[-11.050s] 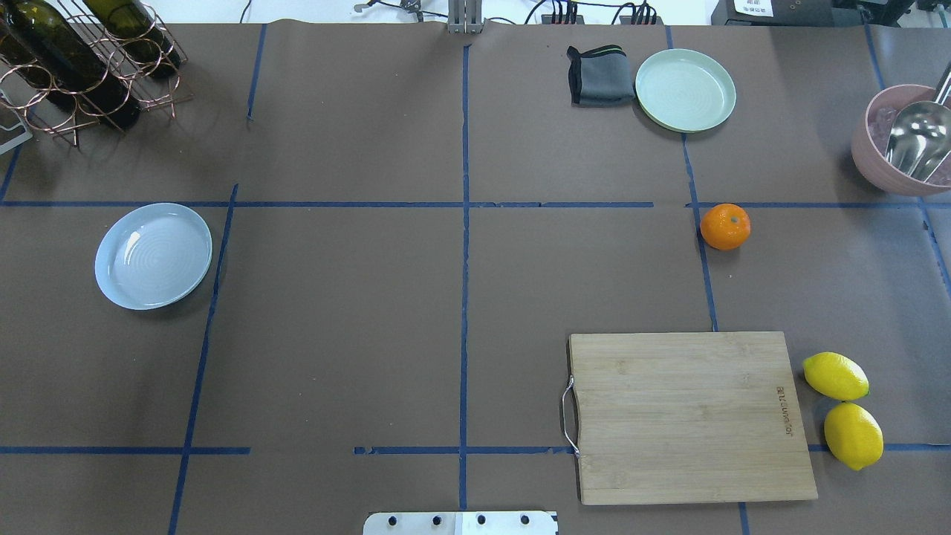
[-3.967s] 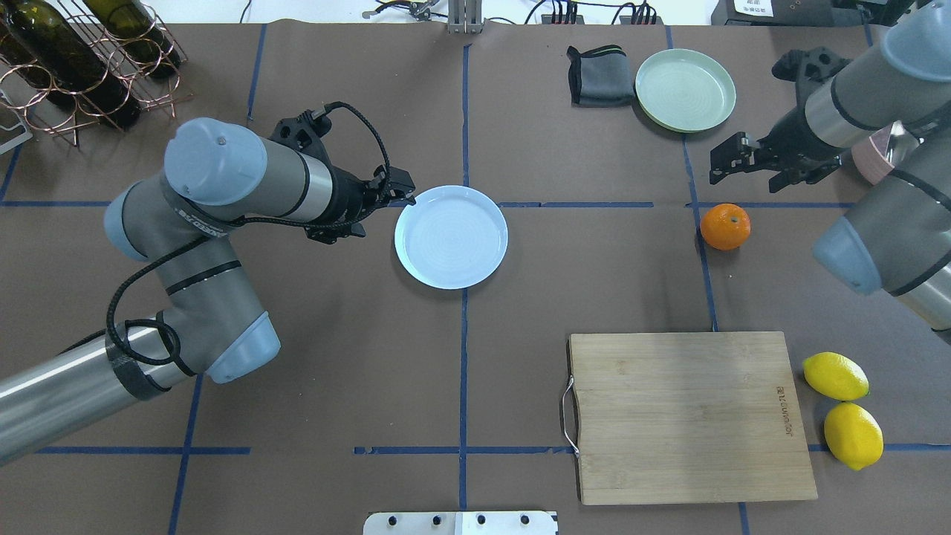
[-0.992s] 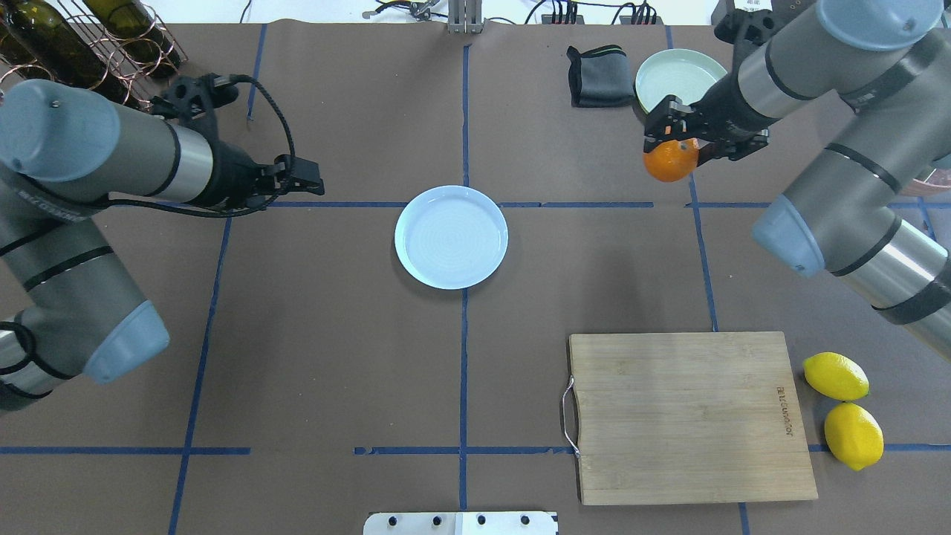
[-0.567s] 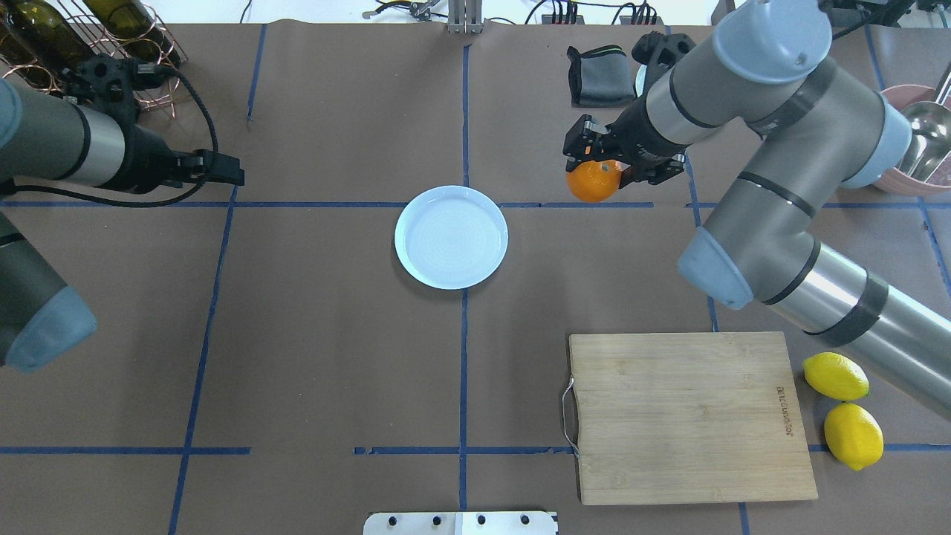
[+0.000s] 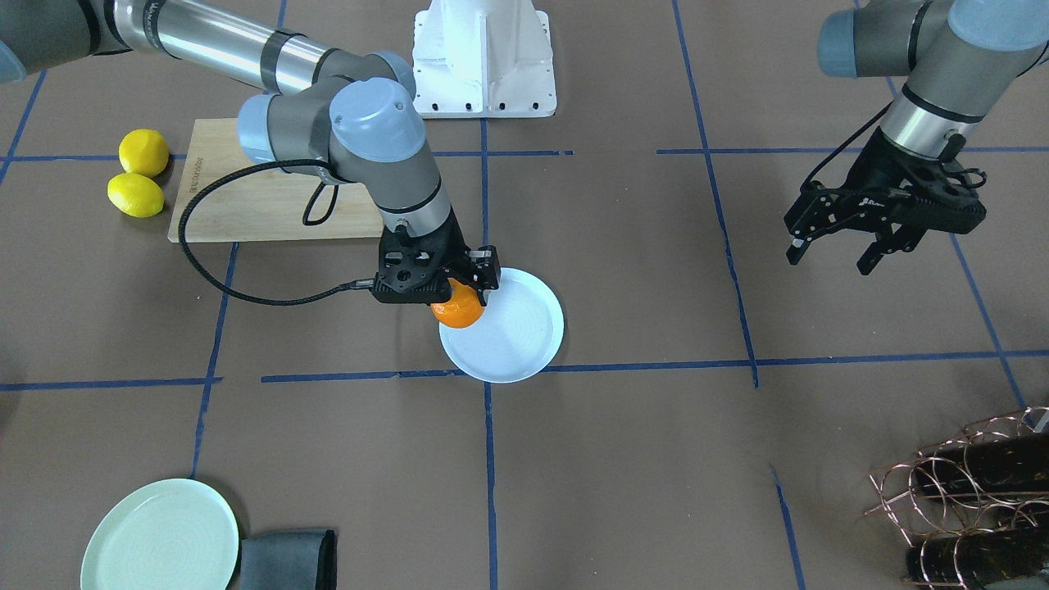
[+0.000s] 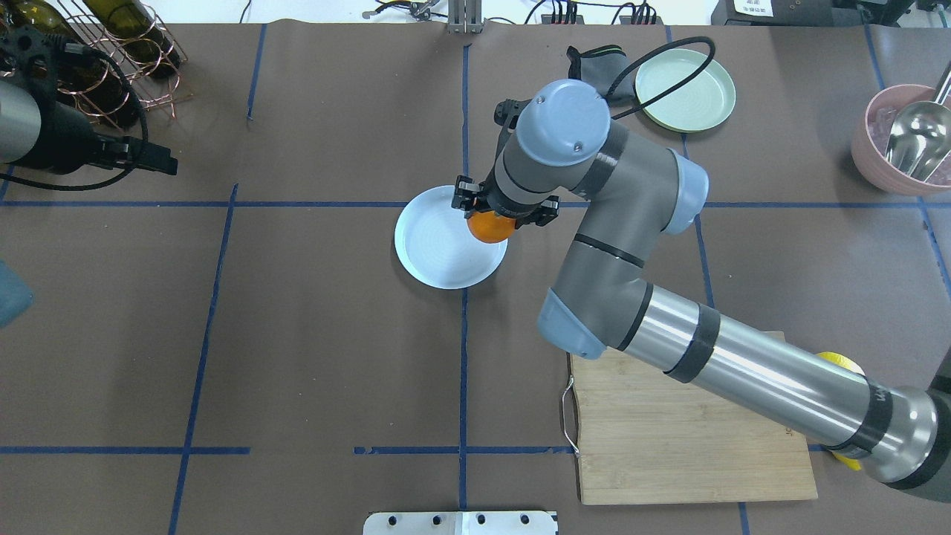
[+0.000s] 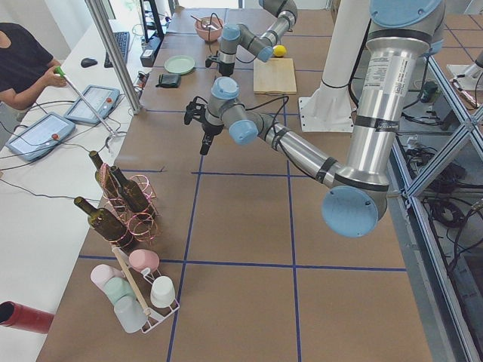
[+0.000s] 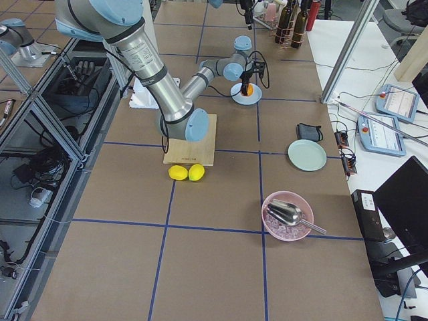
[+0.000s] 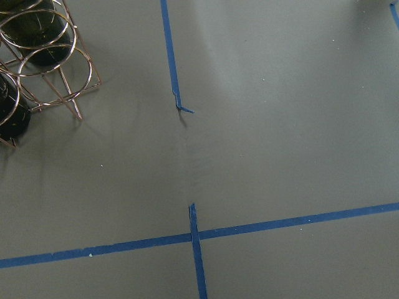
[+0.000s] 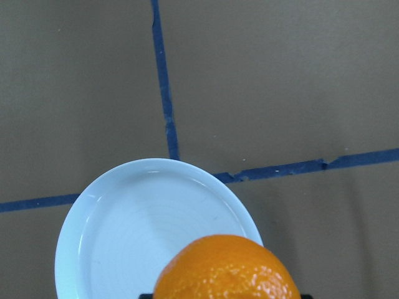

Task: Pick orange to plate
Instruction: 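Carry the orange with the right gripper over the light blue plate, then lower the orange onto the plate and open the right gripper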

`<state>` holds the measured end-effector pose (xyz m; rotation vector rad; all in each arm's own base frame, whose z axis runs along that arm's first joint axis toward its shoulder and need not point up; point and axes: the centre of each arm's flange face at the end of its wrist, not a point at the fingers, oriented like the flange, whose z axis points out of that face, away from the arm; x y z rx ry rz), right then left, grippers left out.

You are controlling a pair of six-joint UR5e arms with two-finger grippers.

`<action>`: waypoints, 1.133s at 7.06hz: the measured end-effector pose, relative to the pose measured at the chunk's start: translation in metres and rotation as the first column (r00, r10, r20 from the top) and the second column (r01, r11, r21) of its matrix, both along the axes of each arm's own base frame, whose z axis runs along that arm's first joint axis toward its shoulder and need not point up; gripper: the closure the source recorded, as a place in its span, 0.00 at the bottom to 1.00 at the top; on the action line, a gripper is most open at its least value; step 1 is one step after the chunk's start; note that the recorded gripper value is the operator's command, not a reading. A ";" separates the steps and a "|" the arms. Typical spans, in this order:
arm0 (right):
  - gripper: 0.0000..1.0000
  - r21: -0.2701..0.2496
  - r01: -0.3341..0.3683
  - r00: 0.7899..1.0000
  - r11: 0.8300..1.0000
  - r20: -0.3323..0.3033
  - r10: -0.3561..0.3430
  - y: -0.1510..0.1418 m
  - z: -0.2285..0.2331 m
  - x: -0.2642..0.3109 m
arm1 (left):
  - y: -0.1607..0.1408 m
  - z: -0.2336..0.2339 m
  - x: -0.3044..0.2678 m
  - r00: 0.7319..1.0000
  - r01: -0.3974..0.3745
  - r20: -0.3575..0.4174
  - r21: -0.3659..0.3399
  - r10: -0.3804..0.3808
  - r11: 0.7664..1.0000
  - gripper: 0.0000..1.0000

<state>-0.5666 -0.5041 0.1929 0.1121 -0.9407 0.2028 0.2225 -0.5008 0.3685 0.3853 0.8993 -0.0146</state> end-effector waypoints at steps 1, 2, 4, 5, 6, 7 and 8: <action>0.72 0.006 0.002 1.000 1.000 -0.023 -0.001 0.002 -0.006 -0.025 | 0.003 0.005 -0.002 1.000 -0.007 0.000 0.007 0.007 1.000 0.00; 0.02 0.005 0.005 0.999 1.000 -0.039 -0.005 0.004 -0.006 -0.040 | 0.005 0.011 -0.004 1.000 -0.022 0.011 0.021 0.022 1.000 0.00; 0.00 -0.004 -0.001 0.999 1.000 -0.042 0.000 0.005 -0.008 -0.047 | 0.009 0.024 -0.006 0.998 -0.057 0.040 0.044 0.055 0.997 0.00; 0.00 -0.008 -0.006 0.999 1.000 -0.032 0.006 0.005 -0.013 -0.045 | 0.010 0.028 -0.007 0.997 -0.063 0.048 0.044 0.061 0.997 0.00; 0.00 -0.013 -0.003 1.000 1.000 -0.012 0.003 0.002 -0.023 -0.037 | 0.010 0.037 -0.007 0.996 -0.066 0.057 0.033 0.064 0.997 0.00; 0.00 -0.032 0.006 1.000 0.999 0.009 -0.005 -0.009 -0.030 -0.016 | 0.012 0.051 -0.009 0.995 -0.070 0.077 0.016 0.069 0.997 0.00; 0.00 -0.043 0.016 1.000 0.999 0.008 -0.015 -0.023 -0.028 0.014 | 0.015 0.065 -0.012 0.992 -0.083 0.099 0.008 0.081 0.997 0.00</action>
